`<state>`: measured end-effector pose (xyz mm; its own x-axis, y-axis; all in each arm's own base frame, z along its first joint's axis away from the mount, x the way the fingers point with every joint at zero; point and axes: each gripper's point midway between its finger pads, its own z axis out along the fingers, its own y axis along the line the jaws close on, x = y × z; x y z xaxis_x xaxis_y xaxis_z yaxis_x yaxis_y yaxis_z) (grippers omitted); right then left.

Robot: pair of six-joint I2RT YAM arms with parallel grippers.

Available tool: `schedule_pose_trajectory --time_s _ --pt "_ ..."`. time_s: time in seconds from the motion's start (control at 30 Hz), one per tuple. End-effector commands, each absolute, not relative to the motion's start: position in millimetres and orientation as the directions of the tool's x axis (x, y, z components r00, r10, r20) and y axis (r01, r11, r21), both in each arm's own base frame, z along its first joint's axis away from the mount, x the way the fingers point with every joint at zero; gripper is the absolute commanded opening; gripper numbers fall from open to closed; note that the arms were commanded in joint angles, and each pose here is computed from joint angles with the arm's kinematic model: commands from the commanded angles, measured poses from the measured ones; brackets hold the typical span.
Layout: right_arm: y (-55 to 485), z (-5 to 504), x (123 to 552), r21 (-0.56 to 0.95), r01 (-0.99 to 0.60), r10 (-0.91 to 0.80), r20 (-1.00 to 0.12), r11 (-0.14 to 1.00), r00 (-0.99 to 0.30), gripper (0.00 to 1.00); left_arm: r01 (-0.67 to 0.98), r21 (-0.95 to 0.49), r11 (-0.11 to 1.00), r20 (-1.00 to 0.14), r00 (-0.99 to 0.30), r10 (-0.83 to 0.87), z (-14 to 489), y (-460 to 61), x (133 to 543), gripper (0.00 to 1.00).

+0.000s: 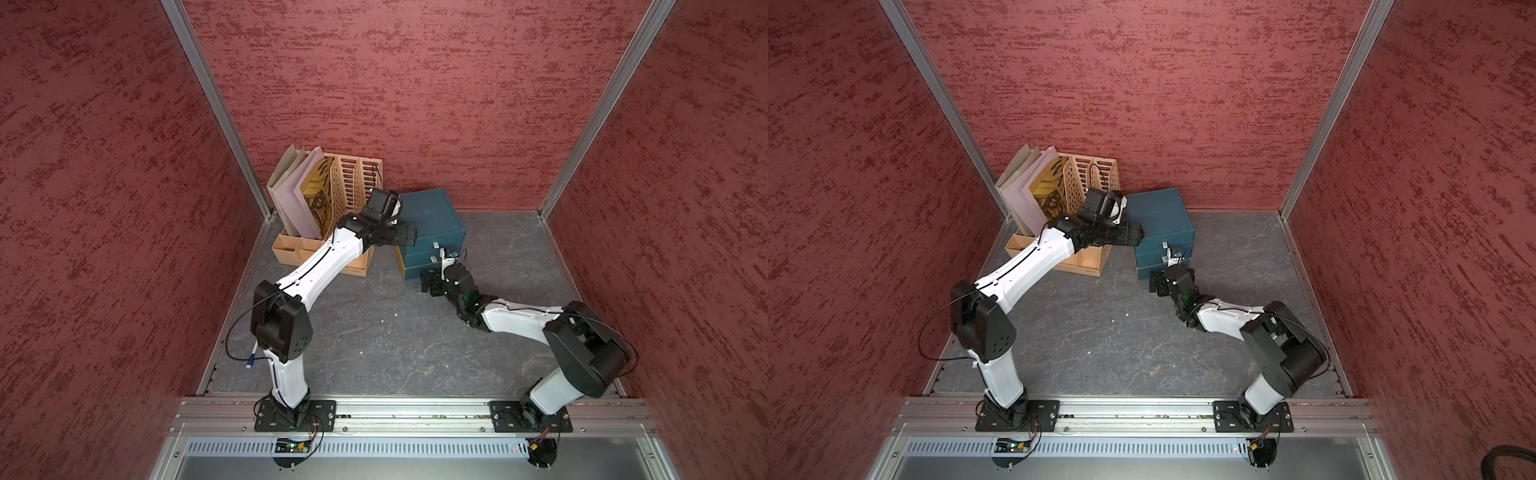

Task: Place the transparent tape into the drawer according to color
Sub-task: Reset both arms

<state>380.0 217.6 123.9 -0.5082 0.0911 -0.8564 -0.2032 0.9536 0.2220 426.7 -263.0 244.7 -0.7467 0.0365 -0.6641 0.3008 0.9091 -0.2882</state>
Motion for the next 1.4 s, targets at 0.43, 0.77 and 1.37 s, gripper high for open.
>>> schedule_pose_trajectory --time_s 0.43,0.77,1.37 --pt "114 158 360 0.037 -0.032 0.009 -0.784 0.999 -0.621 0.99 0.131 -0.221 0.966 -0.764 -0.639 -0.089 198 -121 384 1.00" --pt "3 182 388 -0.015 0.282 0.136 -0.850 0.959 -0.509 0.98 0.055 -0.167 0.984 -0.829 -0.548 -0.110 164 -59 384 1.00" --pt "-31 136 410 -0.036 0.318 0.064 -0.953 0.947 -0.297 0.98 0.035 -0.088 0.996 -0.953 -0.293 -0.074 157 -1 396 1.00"
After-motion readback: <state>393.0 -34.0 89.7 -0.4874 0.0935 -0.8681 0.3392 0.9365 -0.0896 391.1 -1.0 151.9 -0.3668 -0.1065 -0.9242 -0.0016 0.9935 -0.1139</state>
